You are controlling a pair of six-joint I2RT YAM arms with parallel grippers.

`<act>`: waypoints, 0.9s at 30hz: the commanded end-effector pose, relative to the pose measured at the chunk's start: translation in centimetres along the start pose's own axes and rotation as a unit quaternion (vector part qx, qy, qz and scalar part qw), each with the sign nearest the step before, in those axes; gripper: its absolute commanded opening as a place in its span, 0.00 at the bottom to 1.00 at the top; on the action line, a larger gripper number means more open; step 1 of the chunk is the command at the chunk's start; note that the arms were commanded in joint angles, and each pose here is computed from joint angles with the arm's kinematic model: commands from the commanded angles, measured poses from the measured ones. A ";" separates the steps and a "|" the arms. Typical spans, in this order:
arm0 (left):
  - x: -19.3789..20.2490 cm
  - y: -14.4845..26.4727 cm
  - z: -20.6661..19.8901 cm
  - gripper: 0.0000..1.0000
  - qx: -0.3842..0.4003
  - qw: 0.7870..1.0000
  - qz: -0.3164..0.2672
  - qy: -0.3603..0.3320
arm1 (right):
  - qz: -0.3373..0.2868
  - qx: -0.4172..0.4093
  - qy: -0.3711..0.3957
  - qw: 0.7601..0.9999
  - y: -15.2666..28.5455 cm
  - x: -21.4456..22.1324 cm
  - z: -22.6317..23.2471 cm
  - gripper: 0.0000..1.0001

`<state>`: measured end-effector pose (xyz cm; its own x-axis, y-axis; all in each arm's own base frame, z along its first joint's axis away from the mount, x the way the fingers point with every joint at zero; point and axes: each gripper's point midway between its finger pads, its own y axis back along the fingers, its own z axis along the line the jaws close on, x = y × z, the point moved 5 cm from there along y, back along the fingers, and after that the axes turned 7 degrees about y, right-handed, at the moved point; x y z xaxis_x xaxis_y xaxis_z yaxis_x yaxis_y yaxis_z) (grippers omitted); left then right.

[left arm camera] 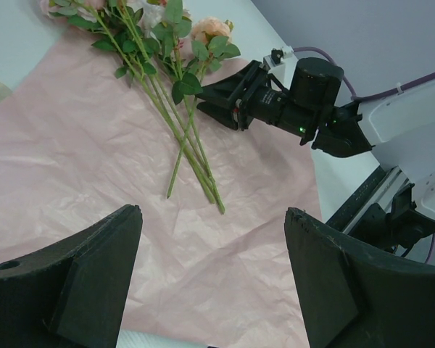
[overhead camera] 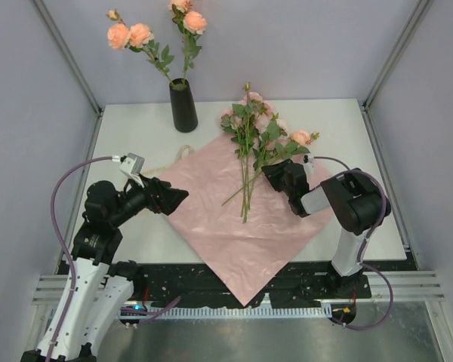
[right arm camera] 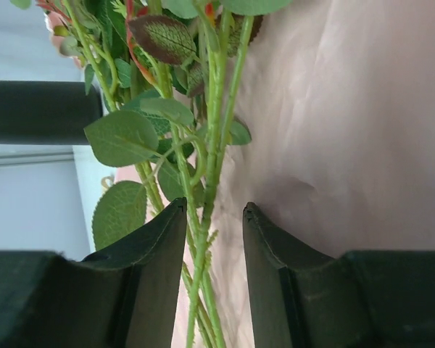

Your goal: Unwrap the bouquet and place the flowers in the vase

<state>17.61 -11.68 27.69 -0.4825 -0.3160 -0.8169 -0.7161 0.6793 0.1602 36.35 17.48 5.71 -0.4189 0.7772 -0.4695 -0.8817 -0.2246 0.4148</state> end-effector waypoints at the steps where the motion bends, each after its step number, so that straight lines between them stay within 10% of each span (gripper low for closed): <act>1: -0.7 0.0 -0.6 0.83 0.019 1.000 -0.015 -0.007 | -0.023 -0.068 -0.044 0.996 -1.0 -1.3 3.2 0.42; 27: -0.5 -0.2 -0.8 0.84 0.028 1.000 -0.004 -0.008 | -0.071 -0.100 0.001 0.992 1.5 -4.9 6.2 0.05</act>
<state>17.45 -11.92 27.78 -0.4900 -0.3104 -0.8146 -0.6990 0.6983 0.1544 38.07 17.60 7.81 -0.3711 0.8169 -0.4416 -0.9148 -0.2400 0.3248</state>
